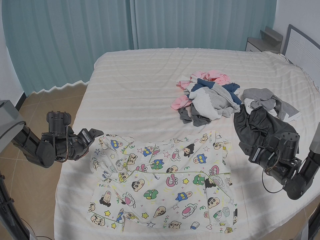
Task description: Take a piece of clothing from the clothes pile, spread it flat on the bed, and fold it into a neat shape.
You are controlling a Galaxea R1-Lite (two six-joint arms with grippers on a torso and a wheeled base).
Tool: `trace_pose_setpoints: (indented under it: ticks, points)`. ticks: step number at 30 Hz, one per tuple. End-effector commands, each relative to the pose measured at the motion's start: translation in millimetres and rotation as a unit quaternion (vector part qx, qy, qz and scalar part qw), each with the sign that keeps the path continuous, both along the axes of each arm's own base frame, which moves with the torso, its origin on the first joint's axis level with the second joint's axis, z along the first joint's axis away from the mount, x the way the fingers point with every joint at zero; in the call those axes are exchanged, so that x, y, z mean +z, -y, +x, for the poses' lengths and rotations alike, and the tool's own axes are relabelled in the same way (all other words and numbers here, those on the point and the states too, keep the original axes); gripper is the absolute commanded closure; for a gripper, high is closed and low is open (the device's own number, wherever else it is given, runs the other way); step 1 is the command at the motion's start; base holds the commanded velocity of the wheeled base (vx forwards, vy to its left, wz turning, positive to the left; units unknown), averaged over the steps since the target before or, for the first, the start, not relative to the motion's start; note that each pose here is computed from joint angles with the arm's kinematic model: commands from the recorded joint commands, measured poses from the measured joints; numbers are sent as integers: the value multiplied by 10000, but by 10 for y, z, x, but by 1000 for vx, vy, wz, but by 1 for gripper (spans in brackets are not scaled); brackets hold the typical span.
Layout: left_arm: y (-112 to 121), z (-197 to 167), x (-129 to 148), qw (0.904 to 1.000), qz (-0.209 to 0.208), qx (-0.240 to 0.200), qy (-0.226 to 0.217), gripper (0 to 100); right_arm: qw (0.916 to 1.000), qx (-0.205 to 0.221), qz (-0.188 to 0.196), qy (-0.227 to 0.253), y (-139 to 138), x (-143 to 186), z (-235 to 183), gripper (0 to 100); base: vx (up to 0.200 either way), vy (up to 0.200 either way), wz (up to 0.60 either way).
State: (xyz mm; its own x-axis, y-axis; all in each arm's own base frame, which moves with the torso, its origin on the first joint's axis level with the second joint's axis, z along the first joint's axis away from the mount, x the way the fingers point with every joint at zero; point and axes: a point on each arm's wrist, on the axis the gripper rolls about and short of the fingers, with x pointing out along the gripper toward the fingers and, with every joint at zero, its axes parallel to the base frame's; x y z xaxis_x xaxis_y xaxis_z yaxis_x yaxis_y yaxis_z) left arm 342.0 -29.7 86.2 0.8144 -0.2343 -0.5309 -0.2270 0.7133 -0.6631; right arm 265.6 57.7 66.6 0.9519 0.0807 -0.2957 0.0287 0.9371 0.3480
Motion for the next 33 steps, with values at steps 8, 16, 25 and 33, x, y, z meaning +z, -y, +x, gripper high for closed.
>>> trace_pose_setpoints:
  ticks: [8,16,25,33]
  points:
    - [-309,-227,-402,9973,468,28,-562,0,9989,-114,203,417,130,314,-840,0,0,0,0]
    - [-290,-263,-459,9969,-48,-115,-777,0,9983,18,473,342,59,303,-896,0,0,0,0]
    - [-238,-110,-721,9970,74,56,-774,0,9979,72,516,374,28,315,-912,0,0,0,0]
    - [-254,-31,-940,9966,397,115,-712,0,9981,79,504,337,23,301,-906,0,0,0,0]
